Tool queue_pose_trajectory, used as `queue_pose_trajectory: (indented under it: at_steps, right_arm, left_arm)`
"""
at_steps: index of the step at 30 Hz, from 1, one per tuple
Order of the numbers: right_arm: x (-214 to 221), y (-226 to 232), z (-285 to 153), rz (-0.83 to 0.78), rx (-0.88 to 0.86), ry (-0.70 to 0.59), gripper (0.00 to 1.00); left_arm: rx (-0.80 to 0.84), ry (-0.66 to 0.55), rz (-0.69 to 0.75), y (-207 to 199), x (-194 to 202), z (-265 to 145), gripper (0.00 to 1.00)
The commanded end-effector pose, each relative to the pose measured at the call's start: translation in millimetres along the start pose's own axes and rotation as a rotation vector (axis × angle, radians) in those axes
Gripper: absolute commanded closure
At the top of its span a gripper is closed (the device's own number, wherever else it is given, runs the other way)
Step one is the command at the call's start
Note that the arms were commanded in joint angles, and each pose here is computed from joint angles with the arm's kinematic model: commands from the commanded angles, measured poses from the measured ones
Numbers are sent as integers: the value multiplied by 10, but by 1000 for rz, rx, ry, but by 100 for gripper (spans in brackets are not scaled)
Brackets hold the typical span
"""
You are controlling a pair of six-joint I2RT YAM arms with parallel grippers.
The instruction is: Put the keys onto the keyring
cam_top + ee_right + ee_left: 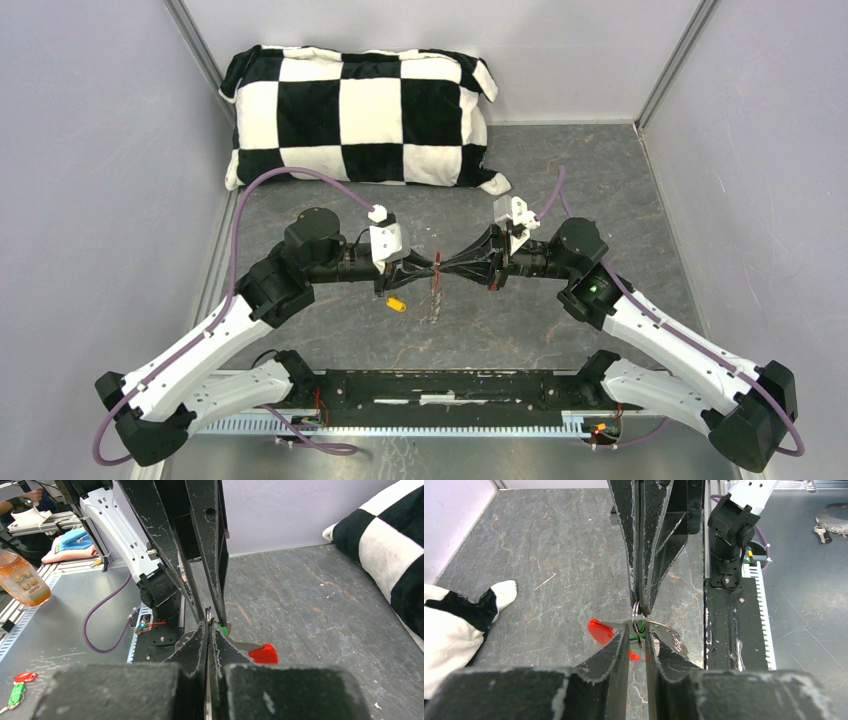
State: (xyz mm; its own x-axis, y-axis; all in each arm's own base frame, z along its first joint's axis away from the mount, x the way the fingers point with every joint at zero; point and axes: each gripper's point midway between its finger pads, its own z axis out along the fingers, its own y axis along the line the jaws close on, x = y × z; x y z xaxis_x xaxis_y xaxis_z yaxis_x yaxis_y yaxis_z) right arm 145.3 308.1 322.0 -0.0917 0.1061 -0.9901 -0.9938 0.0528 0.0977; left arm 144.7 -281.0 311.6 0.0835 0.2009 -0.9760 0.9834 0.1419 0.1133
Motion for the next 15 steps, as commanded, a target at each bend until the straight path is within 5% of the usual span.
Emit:
queue_pose_trajectory:
  at_steps: [1, 4, 11, 15]
  right_arm:
    - [-317, 75, 29, -62, -25, -87, 99]
    - [-289, 96, 24, -61, -37, -74, 99]
    - [-224, -17, -44, -148, 21, 92, 58]
    - [-132, -21, -84, -172, -14, 248, 50]
  left_arm:
    - [18, -4, -21, -25, 5, 17, 81]
    - [18, -4, -7, -18, -8, 12, 98]
    - [40, 36, 95, -19, 23, -33, 98]
    - [80, 93, 152, -39, 120, -46, 98]
